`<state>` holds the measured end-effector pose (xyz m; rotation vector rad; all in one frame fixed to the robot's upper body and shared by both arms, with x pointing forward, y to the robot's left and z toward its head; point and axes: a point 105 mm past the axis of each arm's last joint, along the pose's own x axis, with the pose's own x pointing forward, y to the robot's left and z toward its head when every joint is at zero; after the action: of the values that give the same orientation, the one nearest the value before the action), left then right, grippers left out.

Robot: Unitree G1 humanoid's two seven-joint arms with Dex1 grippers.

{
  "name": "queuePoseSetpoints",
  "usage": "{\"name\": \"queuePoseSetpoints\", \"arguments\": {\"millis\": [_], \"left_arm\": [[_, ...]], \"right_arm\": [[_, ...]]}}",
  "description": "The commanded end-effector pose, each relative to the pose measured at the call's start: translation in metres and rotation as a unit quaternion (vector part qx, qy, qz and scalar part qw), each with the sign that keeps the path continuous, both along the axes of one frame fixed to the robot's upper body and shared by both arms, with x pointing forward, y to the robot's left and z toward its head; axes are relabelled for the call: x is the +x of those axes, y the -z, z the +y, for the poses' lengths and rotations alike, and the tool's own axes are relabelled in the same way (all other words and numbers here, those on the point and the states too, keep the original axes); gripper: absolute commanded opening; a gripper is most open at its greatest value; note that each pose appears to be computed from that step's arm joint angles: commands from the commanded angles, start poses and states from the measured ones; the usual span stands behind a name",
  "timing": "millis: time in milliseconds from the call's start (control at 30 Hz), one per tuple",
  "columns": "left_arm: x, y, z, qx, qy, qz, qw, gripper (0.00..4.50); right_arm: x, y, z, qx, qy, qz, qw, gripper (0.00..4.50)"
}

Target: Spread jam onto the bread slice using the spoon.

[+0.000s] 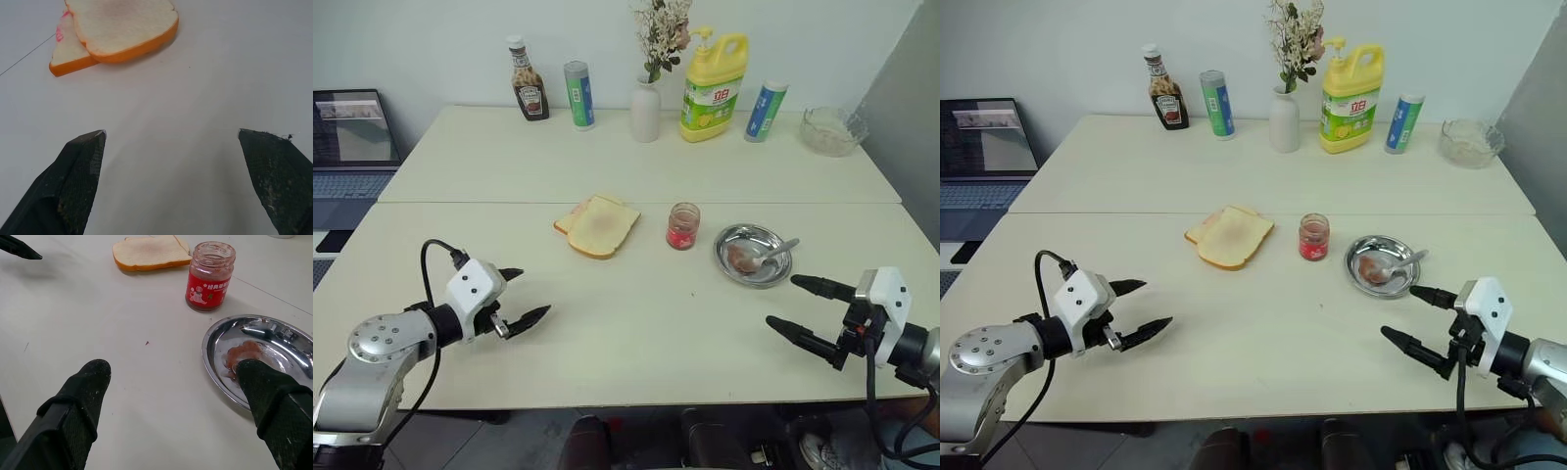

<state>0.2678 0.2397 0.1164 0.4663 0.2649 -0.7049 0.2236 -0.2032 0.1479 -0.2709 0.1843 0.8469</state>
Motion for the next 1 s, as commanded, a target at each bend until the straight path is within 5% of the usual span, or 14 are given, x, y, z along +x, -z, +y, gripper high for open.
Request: {"name": "queuePoseSetpoints", "arguments": {"millis": [33,1000], "left_arm": [[0.0,-0.016,-0.005,-0.005,0.013,-0.028,1.0,4.5],[-0.001,0.001,-0.003,0.013,-0.019,-0.024,0.999,4.5]], "right_arm": [[-0.001,-0.008,0.008,-0.006,-0.02,-0.018,1.0,4.48],[-0.016,0.022,0.024,-0.015,-0.033,-0.021,0.999,4.48]]}}
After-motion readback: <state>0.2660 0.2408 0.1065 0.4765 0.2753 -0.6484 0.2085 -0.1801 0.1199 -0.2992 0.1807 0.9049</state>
